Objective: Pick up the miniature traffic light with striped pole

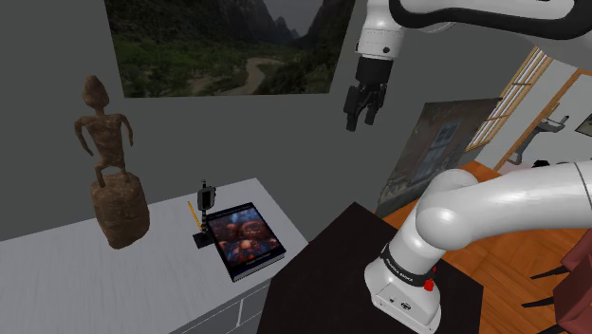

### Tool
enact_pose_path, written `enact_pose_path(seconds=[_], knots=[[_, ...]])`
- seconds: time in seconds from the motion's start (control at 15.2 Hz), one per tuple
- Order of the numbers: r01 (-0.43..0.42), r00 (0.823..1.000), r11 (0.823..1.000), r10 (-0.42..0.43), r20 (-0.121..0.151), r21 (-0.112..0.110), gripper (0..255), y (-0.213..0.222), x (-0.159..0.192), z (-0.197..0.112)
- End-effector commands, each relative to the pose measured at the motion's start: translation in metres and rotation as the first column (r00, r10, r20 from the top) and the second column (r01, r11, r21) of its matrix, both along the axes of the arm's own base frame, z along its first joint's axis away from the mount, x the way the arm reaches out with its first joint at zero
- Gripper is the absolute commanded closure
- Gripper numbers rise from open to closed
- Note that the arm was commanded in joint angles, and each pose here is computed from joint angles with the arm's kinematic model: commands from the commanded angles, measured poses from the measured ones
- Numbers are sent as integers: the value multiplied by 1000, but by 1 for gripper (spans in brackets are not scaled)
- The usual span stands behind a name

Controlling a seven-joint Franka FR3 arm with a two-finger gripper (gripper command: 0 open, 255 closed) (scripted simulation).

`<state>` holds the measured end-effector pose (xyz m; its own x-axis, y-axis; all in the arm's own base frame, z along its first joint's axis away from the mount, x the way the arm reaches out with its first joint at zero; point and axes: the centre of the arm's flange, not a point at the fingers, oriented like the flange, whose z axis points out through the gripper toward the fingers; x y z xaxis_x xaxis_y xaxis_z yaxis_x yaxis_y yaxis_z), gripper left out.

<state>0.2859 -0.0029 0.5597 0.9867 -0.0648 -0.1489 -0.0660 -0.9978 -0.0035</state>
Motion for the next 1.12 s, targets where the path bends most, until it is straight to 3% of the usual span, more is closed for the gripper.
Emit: enact_pose_path(seconds=[0.0,1.06], knots=[[0,1000,1000,0,0,0,0,0,0,0],[148,989,988,-148,13,-34,0,108,132,-124]])
